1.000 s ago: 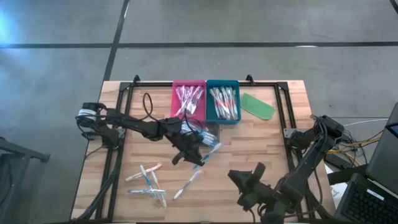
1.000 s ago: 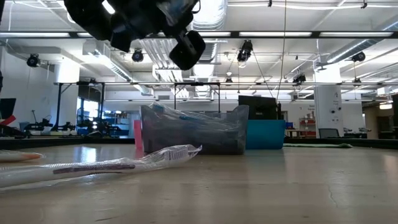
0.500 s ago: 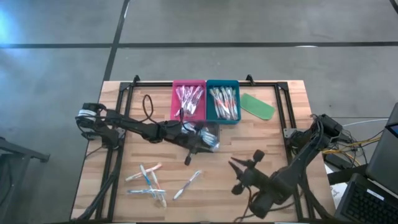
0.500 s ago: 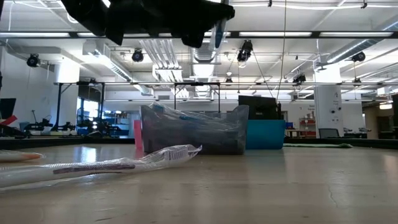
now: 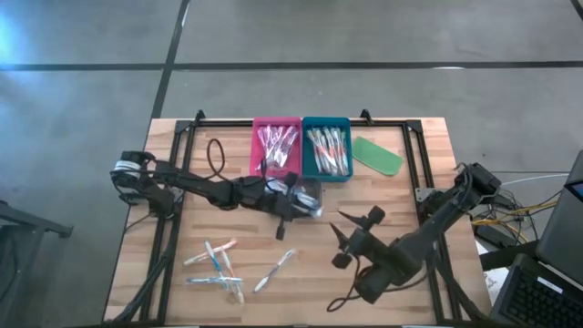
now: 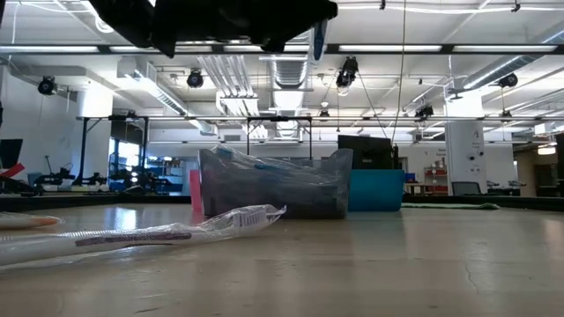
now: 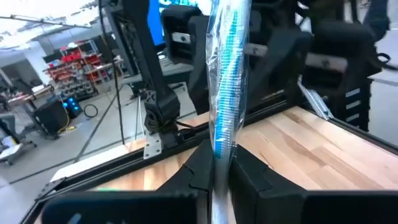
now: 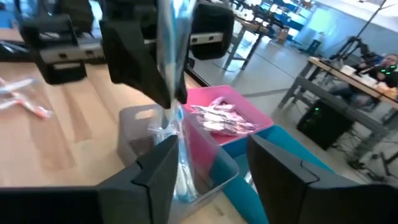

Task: Pick & Place Toothbrushes
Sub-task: Put the blue toothbrush into the transparent gray bin

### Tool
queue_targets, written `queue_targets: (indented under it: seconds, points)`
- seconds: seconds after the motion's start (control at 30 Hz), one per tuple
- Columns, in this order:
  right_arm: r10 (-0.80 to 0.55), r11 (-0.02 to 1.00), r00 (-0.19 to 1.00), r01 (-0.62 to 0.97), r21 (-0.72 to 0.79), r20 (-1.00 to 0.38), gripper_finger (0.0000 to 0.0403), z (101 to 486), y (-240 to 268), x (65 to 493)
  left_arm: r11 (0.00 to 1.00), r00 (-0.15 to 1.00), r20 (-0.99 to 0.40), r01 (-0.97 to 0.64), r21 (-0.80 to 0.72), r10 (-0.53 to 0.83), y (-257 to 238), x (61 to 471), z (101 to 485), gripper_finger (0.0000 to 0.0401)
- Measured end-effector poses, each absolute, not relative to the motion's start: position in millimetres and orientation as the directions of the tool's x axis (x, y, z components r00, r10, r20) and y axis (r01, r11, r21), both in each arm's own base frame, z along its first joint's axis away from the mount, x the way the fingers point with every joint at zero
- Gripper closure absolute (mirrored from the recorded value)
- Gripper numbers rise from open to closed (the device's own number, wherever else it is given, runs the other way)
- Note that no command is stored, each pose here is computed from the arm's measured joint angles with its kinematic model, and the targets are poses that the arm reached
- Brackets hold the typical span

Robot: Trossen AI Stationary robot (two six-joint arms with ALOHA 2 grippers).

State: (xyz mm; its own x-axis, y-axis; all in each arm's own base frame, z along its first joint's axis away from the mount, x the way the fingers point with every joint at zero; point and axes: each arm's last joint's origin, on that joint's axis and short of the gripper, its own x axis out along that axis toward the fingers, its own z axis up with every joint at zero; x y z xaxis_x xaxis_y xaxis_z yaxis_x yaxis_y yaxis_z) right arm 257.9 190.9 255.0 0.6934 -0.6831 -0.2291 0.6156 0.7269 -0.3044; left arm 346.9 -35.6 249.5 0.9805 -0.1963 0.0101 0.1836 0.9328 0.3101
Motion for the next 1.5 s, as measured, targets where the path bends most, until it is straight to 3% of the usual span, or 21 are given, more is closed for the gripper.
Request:
queue_targets:
  seconds: [0.27, 0.43, 0.7, 0.8, 1.2, 1.5]
  points:
    - [-0.642, 0.767, 0.720, 0.594, -0.245, -0.265, 0.0194, 272.5, 188.5, 253.3, 0.926, 0.981, 0.026, 0.173, 0.335, -0.193, -32.1, 345.5, 248.3, 0.0373]
    - [-0.530, 0.848, 0.772, 0.489, -0.205, -0.350, 0.0192, 280.6, 193.9, 263.7, 0.926, 0.981, 0.025, 0.174, 0.335, -0.193, -31.9, 345.1, 248.7, 0.0373]
    - [-0.516, 0.856, 0.796, 0.461, -0.235, -0.316, 0.0193, 292.8, 186.6, 277.7, 0.921, 0.967, 0.039, 0.225, 0.317, -0.250, -33.1, 342.2, 254.0, 0.0373]
    - [-0.530, 0.846, 0.792, 0.469, -0.255, -0.302, 0.0198, 295.5, 179.7, 285.4, 0.911, 0.951, 0.057, 0.273, 0.308, -0.305, -34.7, 340.7, 257.2, 0.0372]
    - [-0.493, 0.855, 0.835, 0.413, -0.314, -0.243, 0.0225, 312.0, 163.7, 310.4, 0.912, 0.948, 0.077, 0.271, 0.309, -0.307, -34.6, 337.8, 263.3, 0.0372]
    - [-0.474, 0.858, 0.856, 0.396, -0.329, -0.207, 0.0287, 318.5, 163.8, 314.4, 0.908, 0.947, 0.095, 0.260, 0.328, -0.306, -33.8, 336.0, 267.6, 0.0371]
